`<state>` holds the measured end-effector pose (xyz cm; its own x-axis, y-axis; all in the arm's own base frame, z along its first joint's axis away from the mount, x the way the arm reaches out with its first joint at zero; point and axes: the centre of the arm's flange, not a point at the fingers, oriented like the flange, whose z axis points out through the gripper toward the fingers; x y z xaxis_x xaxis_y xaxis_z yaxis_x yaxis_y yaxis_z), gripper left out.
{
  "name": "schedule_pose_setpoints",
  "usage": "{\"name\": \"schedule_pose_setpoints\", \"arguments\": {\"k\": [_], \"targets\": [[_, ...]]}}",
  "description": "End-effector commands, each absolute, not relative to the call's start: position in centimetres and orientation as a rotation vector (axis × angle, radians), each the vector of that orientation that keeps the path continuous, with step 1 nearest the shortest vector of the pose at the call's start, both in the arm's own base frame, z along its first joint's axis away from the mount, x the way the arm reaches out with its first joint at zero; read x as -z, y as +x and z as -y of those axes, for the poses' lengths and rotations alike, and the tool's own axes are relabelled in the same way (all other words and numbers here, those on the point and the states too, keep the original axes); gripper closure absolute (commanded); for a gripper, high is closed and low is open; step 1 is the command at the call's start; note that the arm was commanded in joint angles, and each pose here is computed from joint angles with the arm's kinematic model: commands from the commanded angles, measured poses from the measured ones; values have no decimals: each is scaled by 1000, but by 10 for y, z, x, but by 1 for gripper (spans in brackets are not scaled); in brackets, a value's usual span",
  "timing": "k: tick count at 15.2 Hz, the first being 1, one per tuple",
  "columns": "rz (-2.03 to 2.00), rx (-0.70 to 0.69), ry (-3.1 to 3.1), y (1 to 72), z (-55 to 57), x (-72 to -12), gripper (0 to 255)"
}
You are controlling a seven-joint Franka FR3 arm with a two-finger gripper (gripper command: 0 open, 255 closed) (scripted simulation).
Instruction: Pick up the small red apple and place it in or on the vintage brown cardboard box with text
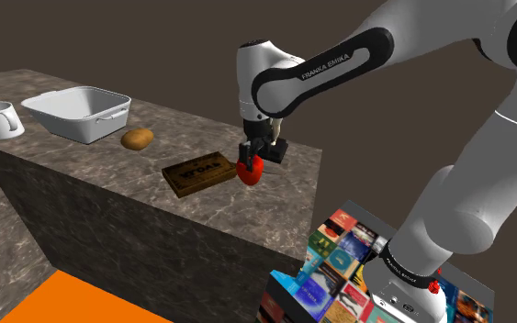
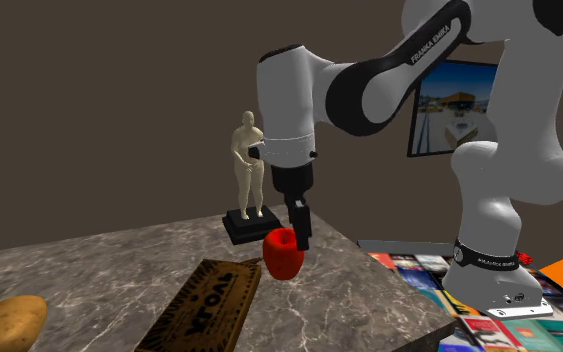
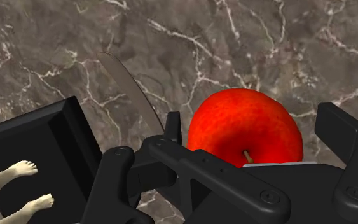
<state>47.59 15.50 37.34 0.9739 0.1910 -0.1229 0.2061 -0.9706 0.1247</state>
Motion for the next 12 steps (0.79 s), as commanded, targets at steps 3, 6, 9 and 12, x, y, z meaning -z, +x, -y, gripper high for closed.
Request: {"name": "schedule_pose_setpoints", "arguments": {"k": [3,6,9,12], "targets": [[-305,165,2984,475,-154,-351,0],[-305,165,2984,474,-152,-338,0],[-305,165,2984,474,-152,-338,0],[-305,165,2984,474,-152,-338,0]]}}
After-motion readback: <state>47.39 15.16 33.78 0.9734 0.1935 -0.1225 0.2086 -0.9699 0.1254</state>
